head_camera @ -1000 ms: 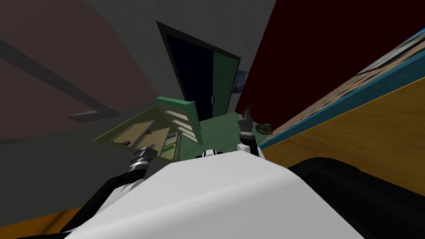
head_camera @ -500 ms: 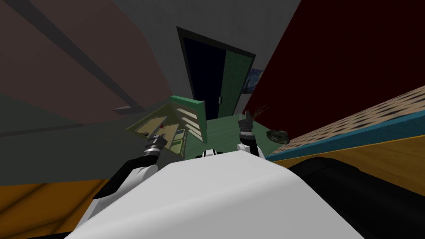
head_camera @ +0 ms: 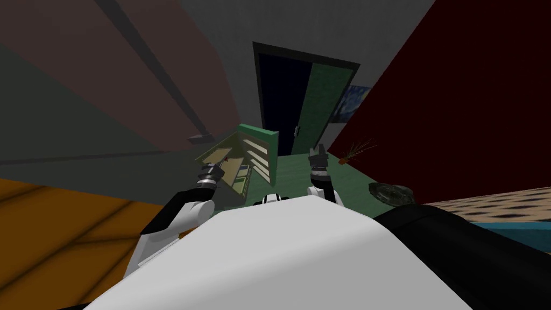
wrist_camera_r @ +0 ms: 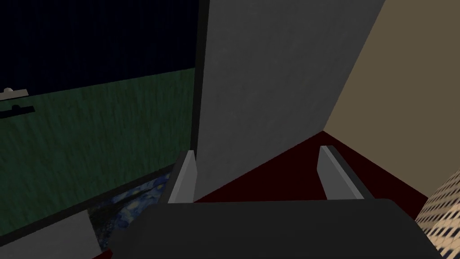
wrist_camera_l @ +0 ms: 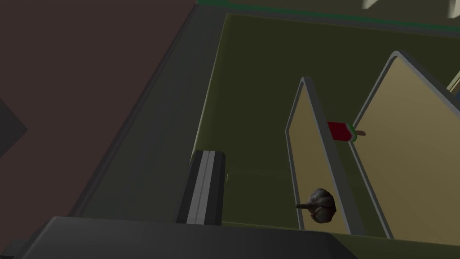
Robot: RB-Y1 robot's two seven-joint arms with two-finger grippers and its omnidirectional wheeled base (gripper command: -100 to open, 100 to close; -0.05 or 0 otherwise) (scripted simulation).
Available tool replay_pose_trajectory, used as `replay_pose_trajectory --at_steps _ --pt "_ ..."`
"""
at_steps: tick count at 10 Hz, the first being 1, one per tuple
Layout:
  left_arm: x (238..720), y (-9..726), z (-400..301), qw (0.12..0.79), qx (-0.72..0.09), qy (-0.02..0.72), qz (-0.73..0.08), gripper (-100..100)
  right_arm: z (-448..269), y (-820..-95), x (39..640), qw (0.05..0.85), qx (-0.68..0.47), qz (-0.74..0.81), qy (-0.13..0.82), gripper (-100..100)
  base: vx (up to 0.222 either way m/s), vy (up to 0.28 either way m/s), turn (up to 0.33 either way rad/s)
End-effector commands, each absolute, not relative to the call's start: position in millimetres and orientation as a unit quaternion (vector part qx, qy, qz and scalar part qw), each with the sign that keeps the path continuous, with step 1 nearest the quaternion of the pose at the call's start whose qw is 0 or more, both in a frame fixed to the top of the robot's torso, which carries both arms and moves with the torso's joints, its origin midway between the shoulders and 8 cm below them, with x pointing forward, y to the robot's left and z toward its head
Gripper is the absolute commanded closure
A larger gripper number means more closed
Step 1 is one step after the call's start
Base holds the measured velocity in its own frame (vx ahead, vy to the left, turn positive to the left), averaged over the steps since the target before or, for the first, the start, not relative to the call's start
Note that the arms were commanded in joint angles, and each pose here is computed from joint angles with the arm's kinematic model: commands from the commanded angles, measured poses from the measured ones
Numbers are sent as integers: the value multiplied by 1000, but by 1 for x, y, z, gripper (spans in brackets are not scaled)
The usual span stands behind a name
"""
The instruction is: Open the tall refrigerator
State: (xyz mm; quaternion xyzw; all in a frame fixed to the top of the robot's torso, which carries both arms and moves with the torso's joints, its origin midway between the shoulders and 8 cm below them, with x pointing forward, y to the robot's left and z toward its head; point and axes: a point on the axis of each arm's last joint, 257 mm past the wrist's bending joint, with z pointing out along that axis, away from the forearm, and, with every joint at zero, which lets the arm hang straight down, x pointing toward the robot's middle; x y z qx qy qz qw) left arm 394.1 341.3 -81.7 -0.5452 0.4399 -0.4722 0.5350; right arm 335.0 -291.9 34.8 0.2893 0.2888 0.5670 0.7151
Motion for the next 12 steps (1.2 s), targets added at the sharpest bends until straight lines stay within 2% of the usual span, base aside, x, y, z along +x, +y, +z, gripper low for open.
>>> replay_pose_trajectory --at_steps 1,3,4,7,12 --pt "405 306 -37 551 -508 445 -491 100 35 -292 335 715 289 567 289 0 52 45 312" --pt "401 308 -29 554 -505 445 -489 100 35 -292 335 715 289 567 289 0 12 5 5" --pt "405 311 -42 548 -513 454 -479 -100 35 -292 335 715 289 567 289 0 16 -24 23" --pt "415 325 -75 535 -533 472 -453 -100 35 -292 335 715 289 567 289 0 51 -81 45" --pt "425 349 -95 530 -559 474 -428 -100 35 -292 335 715 289 567 289 0 114 -220 97"
